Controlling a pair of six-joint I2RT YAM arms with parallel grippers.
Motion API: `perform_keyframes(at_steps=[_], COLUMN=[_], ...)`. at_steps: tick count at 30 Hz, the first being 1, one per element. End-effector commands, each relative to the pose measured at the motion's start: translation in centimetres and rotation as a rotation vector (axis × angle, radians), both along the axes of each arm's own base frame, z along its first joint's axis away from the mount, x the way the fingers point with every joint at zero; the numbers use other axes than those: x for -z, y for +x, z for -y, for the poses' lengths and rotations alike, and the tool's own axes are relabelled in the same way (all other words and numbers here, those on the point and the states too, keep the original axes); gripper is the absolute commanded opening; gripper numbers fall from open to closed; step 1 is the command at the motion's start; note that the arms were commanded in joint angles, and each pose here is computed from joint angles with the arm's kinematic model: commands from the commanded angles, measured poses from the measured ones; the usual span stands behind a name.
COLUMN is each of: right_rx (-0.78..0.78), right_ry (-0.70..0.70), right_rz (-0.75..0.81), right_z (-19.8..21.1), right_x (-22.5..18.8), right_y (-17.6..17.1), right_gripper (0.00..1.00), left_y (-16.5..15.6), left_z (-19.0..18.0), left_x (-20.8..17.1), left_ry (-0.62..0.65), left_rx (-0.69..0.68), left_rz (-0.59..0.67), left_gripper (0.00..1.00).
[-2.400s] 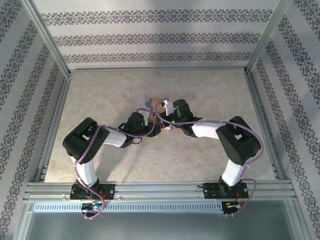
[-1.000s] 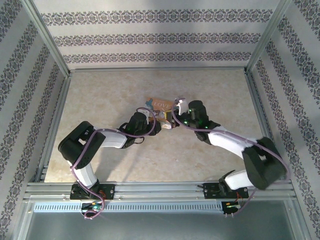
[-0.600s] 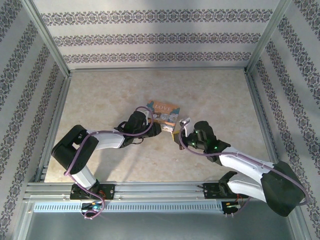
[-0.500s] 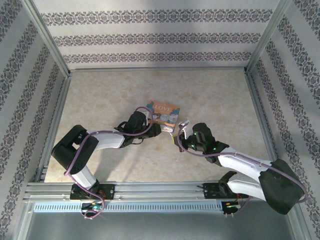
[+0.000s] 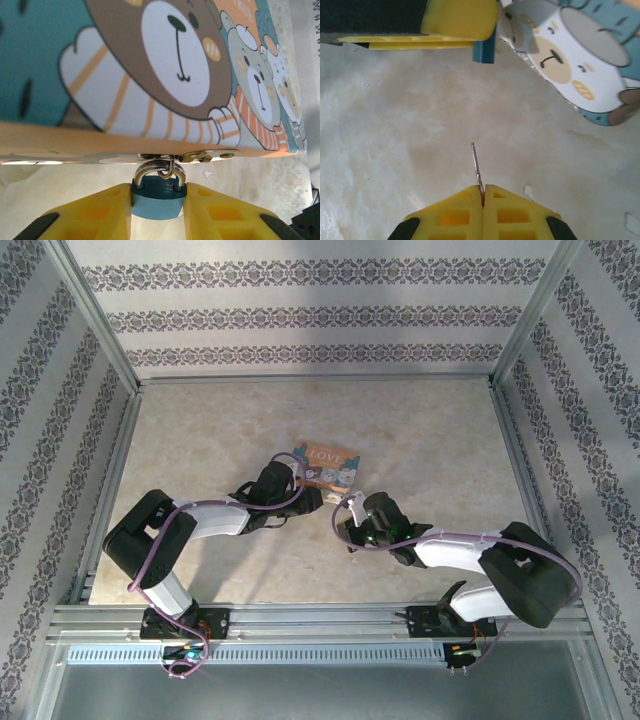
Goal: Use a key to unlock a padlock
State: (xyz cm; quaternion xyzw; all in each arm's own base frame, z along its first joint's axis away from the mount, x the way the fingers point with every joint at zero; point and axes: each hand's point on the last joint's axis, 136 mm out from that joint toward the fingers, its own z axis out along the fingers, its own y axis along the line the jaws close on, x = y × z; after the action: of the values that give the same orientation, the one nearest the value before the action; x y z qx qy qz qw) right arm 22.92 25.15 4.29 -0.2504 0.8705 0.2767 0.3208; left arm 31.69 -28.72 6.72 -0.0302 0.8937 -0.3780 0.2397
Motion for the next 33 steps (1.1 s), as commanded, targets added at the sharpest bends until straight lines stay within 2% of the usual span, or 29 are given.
perform_keyframes(at_steps=[1,22,33], right_rx=[0.027,0.031,0.051], right_ry=[0.017,-0.033,-0.008], right_rz=[0.055,0.147,0.177], right_z=[-1.0,-1.3,-1.7], right_x=[-1.3,-1.3,-2.0], right_y=[1.6,3.4,4.2], right_gripper=[0.00,0.00,0.00], left_y=[0.4,1.1,1.2], left_z=[1.2,1.8,1.9], left_x=[-2.3,-2.6,-2.7], left_ry=[-0.054,-0.092,-0.092], left_rx=[0.013,-0.023,-0.029], left_rz=[0.027,-0.017,-0.018], left_gripper=[0.30,0.29,0.28])
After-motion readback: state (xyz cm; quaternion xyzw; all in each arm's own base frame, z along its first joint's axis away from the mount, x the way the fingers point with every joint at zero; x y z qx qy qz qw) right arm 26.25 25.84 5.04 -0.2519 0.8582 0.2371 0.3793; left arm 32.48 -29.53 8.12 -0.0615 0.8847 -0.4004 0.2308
